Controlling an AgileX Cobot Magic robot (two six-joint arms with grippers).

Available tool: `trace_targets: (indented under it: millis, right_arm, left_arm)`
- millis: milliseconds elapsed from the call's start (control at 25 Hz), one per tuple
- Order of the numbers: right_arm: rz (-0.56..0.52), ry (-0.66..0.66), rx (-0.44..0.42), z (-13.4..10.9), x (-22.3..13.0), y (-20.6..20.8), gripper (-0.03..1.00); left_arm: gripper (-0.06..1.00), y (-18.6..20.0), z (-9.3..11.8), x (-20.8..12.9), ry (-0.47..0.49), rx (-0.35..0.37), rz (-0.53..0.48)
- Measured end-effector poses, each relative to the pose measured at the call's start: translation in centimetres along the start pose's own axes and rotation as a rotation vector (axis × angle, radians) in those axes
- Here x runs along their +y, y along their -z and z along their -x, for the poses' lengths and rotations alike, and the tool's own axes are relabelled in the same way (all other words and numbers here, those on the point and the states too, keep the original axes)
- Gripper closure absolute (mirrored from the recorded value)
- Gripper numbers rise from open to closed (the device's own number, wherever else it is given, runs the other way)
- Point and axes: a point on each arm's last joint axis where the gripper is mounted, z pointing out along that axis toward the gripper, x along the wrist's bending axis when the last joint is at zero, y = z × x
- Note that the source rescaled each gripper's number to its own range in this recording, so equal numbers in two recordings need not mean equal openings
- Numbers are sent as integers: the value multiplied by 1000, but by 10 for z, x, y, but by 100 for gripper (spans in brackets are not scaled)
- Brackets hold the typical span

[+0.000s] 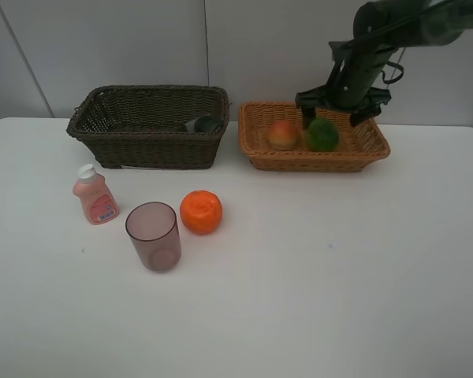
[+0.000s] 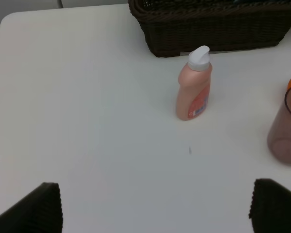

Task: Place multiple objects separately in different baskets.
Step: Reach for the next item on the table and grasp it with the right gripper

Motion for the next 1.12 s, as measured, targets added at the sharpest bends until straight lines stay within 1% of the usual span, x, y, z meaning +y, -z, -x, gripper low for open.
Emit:
trace_targets:
  millis: [80,200,360,560,800,920,960,1040,1120]
  right_arm:
    - [10,8,-1,-2,2,18,-1]
    - [6,22,10,-13,0,44,-1]
    - [-46,49,30,-29,-8,67,-1]
    - [-124,125,33,-60,-24,79,-1]
    - [-173,253,61,-104,-46,93,-1]
    - [-185,320,114,-132,-60,101,-1]
    - [-191,327,143,-141,-64,104,-1]
    - [-197,316,214,-157,-72,109,-1]
    - [-188,275,257,-168,-75,113,-1]
  left_arm:
    - [-6,0,0,0,0,0,0]
    - [-6,0,0,0,0,0,0]
    - [-6,0,0,0,0,0,0]
    - [-6,0,0,0,0,0,0]
    - [-6,0,0,0,0,0,0]
    - [-6,0,0,0,0,0,0]
    - [-6,0,0,0,0,0,0]
    - [-6,0,0,0,0,0,0]
    - [-6,0,0,0,0,0,0]
